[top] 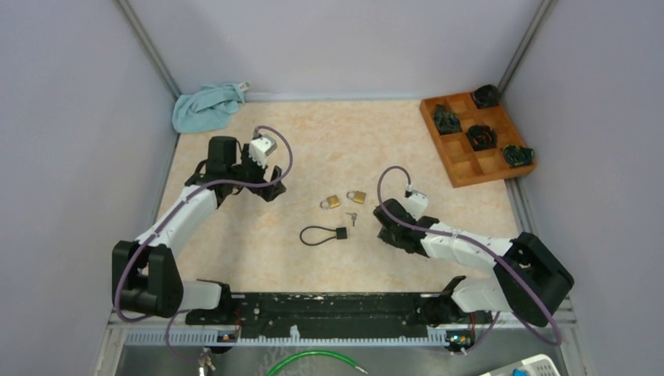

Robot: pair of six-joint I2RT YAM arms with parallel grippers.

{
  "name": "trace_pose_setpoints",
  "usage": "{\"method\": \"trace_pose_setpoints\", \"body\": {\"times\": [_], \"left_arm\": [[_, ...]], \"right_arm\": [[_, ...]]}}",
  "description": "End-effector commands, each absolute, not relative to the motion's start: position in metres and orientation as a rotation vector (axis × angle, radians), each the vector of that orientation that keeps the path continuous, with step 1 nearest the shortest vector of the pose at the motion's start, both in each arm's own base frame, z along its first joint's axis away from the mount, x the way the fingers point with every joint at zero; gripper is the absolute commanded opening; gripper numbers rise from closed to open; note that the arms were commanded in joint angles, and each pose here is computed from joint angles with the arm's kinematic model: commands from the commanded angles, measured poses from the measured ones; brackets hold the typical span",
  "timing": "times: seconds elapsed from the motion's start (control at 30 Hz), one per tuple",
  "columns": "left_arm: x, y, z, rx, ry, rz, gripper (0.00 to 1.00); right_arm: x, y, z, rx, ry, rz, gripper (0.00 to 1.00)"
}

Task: Unlock with the key
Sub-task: Pick up the key from the center of the board.

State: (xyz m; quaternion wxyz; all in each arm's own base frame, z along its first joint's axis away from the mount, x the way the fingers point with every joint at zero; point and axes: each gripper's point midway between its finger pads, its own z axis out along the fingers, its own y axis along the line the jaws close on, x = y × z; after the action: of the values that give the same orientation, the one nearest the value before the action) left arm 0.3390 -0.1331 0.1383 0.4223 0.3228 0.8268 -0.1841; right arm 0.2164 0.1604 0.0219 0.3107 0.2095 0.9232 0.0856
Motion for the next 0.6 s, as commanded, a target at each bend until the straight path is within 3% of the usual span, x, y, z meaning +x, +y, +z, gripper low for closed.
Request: {"method": "trace_pose_setpoints", "body": {"times": [0.0, 0.23, 0.57], "left_arm": [[0.334, -0.136, 0.146, 0.852, 2.045, -0.45, 0.99], [0.33, -0.138, 0.146, 0.878, 2.061, -0.455, 0.99], [0.322, -0.153, 0.156, 0.926, 2.042, -0.517, 0.99]], "right_arm": [[0.228, 0.17, 0.031, 0.581, 2.397, 0.247, 0.25], [0.234, 0.171, 0.029, 0.534, 2.397, 0.204, 0.0], [0.268, 0.208, 0.087, 0.191, 2.249, 0.373, 0.0]]}}
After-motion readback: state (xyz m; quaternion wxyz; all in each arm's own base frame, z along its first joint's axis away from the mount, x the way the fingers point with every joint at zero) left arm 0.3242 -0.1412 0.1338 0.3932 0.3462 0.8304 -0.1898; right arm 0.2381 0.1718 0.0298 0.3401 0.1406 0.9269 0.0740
